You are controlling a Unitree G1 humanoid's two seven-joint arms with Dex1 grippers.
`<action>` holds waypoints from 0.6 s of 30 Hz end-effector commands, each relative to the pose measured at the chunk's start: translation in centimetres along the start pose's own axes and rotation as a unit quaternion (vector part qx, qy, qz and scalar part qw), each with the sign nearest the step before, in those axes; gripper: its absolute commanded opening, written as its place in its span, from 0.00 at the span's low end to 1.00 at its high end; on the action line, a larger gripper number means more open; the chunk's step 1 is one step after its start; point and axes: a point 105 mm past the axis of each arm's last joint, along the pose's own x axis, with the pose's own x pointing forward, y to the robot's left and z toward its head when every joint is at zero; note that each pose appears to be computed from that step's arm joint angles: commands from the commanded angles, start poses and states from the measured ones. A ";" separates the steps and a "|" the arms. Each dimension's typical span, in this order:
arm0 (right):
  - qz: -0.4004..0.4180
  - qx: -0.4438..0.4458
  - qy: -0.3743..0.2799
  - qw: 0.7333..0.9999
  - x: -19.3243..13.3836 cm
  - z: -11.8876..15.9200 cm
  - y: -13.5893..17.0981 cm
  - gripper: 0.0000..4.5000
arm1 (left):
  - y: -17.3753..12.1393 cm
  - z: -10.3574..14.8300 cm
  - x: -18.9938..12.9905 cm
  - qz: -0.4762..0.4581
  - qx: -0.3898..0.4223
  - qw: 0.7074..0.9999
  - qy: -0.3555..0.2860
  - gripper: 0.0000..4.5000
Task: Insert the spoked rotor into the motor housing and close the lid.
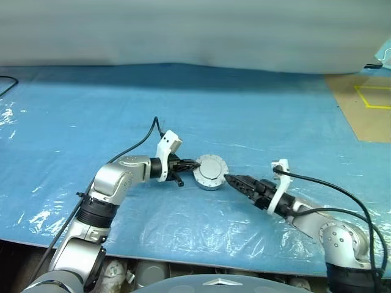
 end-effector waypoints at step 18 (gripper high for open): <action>0.069 0.208 0.033 0.975 0.6 -2.0 1.2 0.78 | -0.5 -1.6 0.1 -0.001 -0.009 1.000 0.015 0.00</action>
